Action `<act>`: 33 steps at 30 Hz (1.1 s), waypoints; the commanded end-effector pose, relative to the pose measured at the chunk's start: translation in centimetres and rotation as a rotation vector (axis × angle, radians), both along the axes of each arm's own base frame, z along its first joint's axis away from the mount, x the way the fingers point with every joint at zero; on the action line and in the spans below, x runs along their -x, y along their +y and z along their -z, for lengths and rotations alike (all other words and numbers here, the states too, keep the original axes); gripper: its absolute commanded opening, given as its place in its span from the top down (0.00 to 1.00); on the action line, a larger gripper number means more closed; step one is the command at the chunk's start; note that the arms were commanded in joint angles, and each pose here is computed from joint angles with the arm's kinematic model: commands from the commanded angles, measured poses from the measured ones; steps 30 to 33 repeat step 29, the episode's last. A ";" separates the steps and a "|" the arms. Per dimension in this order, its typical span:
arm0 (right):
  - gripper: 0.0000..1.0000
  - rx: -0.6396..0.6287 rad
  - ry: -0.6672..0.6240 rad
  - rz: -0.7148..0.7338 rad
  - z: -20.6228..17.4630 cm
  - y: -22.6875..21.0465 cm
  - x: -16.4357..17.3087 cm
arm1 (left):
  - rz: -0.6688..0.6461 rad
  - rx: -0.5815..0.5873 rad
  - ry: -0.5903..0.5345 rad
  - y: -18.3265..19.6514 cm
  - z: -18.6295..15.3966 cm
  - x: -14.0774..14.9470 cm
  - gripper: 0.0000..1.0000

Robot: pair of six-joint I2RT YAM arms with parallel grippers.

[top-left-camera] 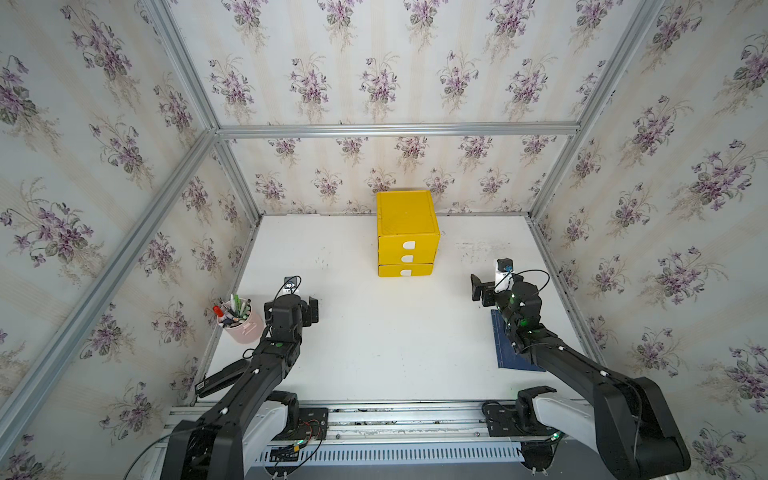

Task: Please put the sticky notes in the drawer by color
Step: Reset both arms

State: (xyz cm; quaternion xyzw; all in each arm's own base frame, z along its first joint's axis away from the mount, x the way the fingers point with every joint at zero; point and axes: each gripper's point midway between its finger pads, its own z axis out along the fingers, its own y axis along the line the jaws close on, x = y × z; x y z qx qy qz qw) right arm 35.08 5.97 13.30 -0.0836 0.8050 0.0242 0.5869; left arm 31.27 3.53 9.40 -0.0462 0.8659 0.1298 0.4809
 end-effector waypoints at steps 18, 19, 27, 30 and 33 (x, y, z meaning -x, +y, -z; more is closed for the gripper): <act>0.00 -0.115 -0.160 0.211 1.2 -5.7 -2.5 | 0.188 0.089 -0.110 -2.0 0.3 -8.3 0.00; 0.00 -0.117 -0.172 0.209 1.1 -5.7 -2.5 | 0.188 0.089 -0.107 -2.0 0.3 -8.4 0.00; 0.00 -0.116 -0.157 0.210 1.3 -5.7 -2.7 | 0.185 0.086 -0.108 -2.0 0.2 -8.4 0.00; 0.00 -0.117 -0.169 0.209 1.1 -5.7 -2.5 | 0.185 0.087 -0.110 -2.0 0.2 -8.3 0.00; 0.00 -0.117 -0.169 0.209 1.1 -5.7 -2.5 | 0.185 0.087 -0.110 -2.0 0.2 -8.3 0.00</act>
